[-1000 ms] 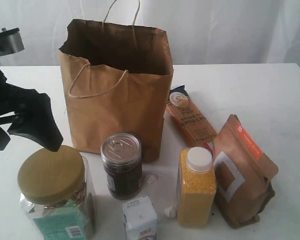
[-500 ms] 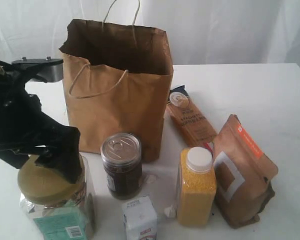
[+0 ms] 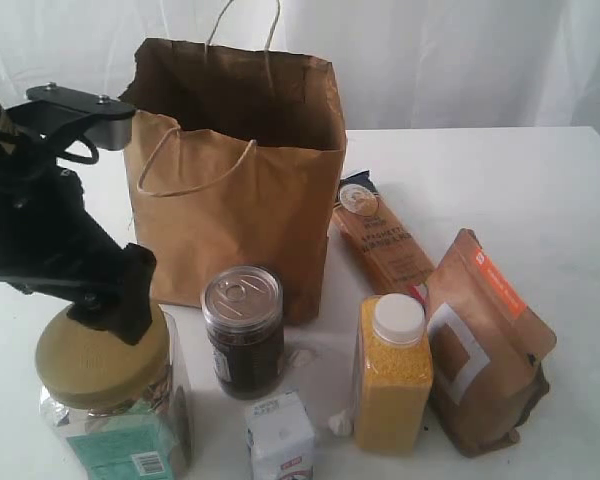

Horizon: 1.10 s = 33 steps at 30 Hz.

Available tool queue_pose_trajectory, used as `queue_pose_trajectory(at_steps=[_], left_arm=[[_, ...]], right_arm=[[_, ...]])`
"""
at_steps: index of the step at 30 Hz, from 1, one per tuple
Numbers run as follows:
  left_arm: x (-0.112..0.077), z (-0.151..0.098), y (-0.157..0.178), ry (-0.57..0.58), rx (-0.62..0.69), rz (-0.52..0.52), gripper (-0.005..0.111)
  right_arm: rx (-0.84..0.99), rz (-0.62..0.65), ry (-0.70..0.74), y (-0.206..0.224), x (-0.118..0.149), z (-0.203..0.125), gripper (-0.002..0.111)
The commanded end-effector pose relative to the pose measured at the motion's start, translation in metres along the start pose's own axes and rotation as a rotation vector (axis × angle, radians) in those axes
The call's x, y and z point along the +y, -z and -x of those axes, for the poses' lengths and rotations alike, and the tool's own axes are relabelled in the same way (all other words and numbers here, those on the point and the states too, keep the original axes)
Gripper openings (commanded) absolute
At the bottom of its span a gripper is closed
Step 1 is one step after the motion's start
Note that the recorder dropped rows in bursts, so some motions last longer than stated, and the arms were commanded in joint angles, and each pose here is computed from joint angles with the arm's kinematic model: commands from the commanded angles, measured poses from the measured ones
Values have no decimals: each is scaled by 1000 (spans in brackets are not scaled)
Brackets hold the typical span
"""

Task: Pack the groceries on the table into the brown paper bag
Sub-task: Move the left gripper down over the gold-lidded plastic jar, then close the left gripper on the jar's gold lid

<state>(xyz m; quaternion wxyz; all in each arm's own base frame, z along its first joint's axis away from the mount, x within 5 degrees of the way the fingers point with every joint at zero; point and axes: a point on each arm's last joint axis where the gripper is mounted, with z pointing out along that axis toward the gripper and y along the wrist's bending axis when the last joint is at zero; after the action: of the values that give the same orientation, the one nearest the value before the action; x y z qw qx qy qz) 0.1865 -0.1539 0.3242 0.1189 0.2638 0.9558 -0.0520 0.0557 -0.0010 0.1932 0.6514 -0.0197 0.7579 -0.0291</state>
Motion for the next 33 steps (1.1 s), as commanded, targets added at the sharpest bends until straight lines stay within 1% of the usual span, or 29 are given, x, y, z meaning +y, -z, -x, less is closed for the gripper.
queue_pose_trajectory(at_steps=[1,4,11,14,30,33], left_arm=[[-13,0,2,-175,-26,-41,105],[-14,0,2,-121,-17,-55,105],[-12,-5,2,-126,30,-39,105],[-10,-4,2,-132,30,-21,105],[-8,-5,1,-139,33,4,105],[-8,-4,-2,-140,54,7,105]], right_arm=[[-8,-3,4,0,0,-1,0],[-8,-3,4,0,0,-1,0],[-8,-3,4,0,0,-1,0],[-8,-3,4,0,0,-1,0],[-8,-3,4,0,0,-1,0],[-8,-3,4,0,0,-1,0]])
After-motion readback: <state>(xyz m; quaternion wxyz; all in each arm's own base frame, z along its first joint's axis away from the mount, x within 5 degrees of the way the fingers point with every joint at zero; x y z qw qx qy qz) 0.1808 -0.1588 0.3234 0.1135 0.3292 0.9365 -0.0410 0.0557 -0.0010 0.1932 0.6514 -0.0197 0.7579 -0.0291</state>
